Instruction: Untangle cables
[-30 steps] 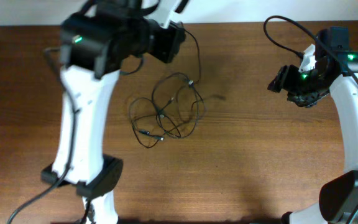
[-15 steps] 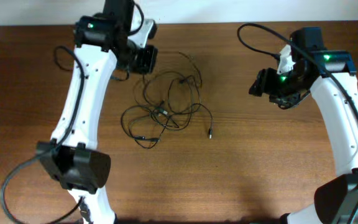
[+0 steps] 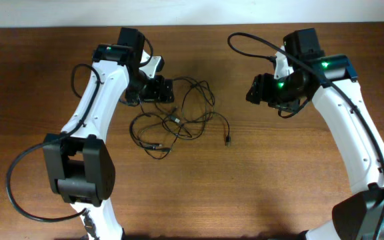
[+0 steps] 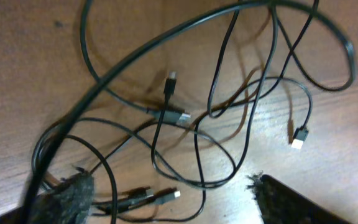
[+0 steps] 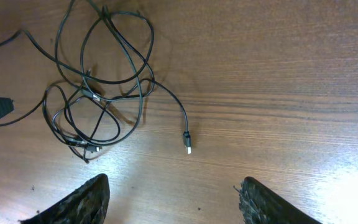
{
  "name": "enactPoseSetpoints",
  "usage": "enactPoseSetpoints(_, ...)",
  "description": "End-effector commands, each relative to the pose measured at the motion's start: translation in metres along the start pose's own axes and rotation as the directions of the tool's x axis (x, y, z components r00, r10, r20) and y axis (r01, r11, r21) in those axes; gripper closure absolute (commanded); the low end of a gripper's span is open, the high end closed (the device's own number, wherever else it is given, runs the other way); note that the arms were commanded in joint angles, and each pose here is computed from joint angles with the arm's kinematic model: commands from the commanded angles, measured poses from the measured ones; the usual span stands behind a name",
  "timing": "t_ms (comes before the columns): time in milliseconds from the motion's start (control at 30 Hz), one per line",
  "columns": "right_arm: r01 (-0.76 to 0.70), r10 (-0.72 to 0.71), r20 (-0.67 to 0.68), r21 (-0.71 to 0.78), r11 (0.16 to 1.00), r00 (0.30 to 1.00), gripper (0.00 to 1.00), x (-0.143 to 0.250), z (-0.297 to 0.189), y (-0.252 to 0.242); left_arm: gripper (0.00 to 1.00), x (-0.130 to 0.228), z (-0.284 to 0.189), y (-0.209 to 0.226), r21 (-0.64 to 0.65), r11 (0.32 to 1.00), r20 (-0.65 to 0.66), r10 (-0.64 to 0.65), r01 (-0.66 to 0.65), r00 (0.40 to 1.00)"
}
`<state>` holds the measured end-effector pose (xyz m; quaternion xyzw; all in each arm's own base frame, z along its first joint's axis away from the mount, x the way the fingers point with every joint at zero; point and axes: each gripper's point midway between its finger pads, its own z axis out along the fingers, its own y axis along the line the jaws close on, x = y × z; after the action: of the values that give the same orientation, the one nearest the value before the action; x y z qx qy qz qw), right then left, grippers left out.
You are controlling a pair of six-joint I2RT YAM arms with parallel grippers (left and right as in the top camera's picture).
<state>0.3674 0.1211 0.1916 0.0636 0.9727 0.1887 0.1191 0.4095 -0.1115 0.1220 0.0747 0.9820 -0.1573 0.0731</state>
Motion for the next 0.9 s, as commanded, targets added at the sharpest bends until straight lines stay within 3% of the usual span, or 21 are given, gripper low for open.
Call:
enactPoseSetpoints(0, -0.002, 0.002, 0.005, -0.001, 1.0, 1.0, 0.32, -0.001, 0.002, 0.001, 0.07, -0.021, -0.005, -0.004, 0.014, 0.999, 0.09, 0.043, -0.044, 0.995)
enactPoseSetpoints(133, -0.01, 0.008, 0.032, 0.043, 0.999, 0.999, 0.32, -0.007, 0.001, -0.009, 0.04, -0.052, -0.073, -0.027, 0.0, 0.993, 0.261, 0.117, -0.121, 0.958)
enactPoseSetpoints(300, -0.103, 0.101, 0.071, 0.023, 0.994, 0.992, 0.32, -0.026, -0.015, -0.046, 0.05, -0.033, -0.162, -0.065, -0.011, 0.98, 0.437, 0.185, -0.2, 0.88)
enactPoseSetpoints(367, -0.11, 0.111, 0.086, -0.019, 0.994, 0.99, 0.32, -0.034, -0.025, -0.059, 0.04, -0.024, -0.174, -0.079, -0.003, 0.973, 0.452, 0.208, -0.231, 0.868)
enactPoseSetpoints(500, -0.188, 0.188, 0.131, -0.006, 0.982, 0.973, 0.27, -0.045, -0.037, -0.092, 0.11, -0.001, -0.117, -0.104, 0.037, 0.959, 0.304, 0.258, -0.282, 0.917)
enactPoseSetpoints(667, -0.182, 0.18, 0.118, 0.002, 0.983, 0.977, 0.26, -0.041, -0.036, -0.093, 0.28, -0.014, -0.026, -0.088, 0.064, 0.975, 0.131, 0.202, -0.212, 0.971)
enactPoseSetpoints(767, -0.183, 0.181, 0.116, 0.002, 0.983, 0.977, 0.26, -0.041, -0.036, -0.093, 0.32, -0.011, 0.011, -0.085, 0.065, 0.977, 0.053, 0.201, -0.204, 0.978)
enactPoseSetpoints(867, -0.185, 0.182, 0.118, 0.015, 0.983, 0.976, 0.26, -0.041, -0.036, -0.095, 0.46, -0.013, 0.045, -0.08, 0.068, 0.978, 0.007, 0.198, -0.198, 0.98)
